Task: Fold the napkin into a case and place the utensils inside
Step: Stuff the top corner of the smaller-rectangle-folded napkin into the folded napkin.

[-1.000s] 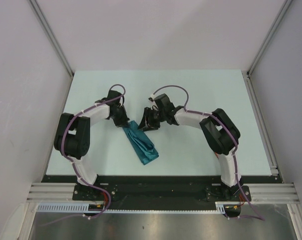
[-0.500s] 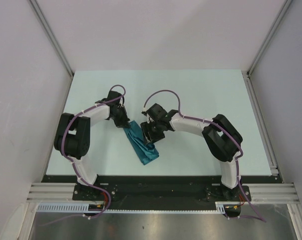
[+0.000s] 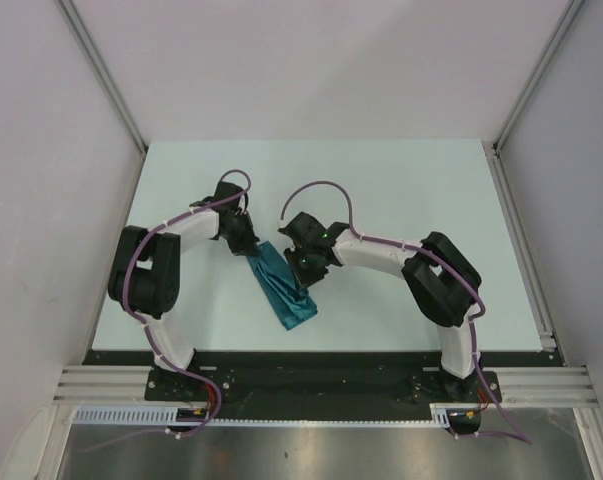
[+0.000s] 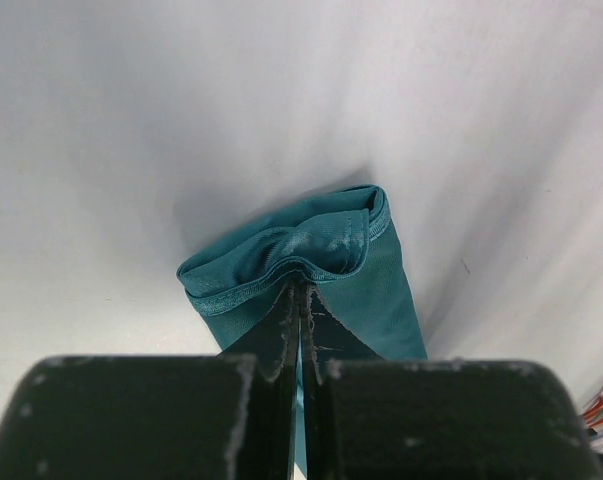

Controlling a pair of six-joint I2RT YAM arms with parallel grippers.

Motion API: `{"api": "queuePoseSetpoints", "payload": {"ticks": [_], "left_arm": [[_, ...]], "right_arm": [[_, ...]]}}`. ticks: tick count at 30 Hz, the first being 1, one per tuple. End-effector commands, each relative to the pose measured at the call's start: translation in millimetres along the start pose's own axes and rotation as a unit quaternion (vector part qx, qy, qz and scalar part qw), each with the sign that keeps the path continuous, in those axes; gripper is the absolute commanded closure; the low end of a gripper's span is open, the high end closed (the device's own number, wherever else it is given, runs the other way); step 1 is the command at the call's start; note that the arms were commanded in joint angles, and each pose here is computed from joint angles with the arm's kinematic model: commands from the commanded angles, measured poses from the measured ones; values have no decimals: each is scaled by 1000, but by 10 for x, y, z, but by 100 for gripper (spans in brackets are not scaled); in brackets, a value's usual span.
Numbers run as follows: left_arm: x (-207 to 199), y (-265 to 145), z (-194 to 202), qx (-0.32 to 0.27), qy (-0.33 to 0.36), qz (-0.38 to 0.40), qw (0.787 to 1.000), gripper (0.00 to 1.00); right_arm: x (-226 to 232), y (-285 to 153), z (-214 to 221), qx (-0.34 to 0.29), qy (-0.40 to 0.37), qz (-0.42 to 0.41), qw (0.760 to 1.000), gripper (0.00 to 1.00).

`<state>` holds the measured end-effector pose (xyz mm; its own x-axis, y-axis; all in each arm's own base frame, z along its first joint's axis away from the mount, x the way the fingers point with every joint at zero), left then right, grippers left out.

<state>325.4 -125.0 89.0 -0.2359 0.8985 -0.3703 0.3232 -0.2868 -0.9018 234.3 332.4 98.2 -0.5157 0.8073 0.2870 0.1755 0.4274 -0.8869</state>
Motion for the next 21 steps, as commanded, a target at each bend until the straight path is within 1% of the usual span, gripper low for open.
{"api": "queuePoseSetpoints", "payload": {"ticks": [1, 2, 4, 9, 10, 11, 14, 18, 19, 21], "left_arm": [[-39, -68, 11, -5, 9, 14, 1000, 99], [-43, -73, 12, -5, 9, 15, 1000, 98], [-39, -81, 14, -6, 9, 16, 1000, 96], [-36, -100, 14, -8, 6, 24, 1000, 95], [-37, -97, 17, -6, 5, 25, 1000, 95], [-37, -99, 21, -6, 5, 26, 1000, 95], [-33, -112, 18, -8, 6, 26, 1000, 96], [-23, -124, 32, -8, 8, 25, 1000, 96], [-24, -128, 30, -9, 8, 25, 1000, 95], [-24, -130, 28, -9, 10, 25, 1000, 95]], "right_arm": [[162, -238, -183, -41, -20, 5, 999, 78], [214, -244, -167, -40, -26, 4, 999, 83], [257, -250, -158, -37, -28, 5, 999, 86], [391, -243, -95, -33, -31, 9, 999, 87], [398, -234, -75, -30, -32, 10, 999, 87], [404, -212, -72, -30, -33, 12, 999, 80], [388, -193, -75, -29, -30, 21, 999, 70], [415, -283, -138, -38, -37, 31, 998, 68], [381, -307, -144, -39, -38, 48, 997, 68], [386, -356, -167, -43, -41, 54, 997, 68]]}}
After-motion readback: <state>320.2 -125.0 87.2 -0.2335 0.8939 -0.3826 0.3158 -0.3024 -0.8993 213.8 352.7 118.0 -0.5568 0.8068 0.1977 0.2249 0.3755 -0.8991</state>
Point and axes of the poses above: each gripper's point midway between its finger pads, its own y axis out along the fingers, its own x axis along the line the jaws close on, z = x × y, the point moved 7 cm from there along -y, back along the fingers, and after that the axes turned 1 degree about y, right-handed, at the moved point
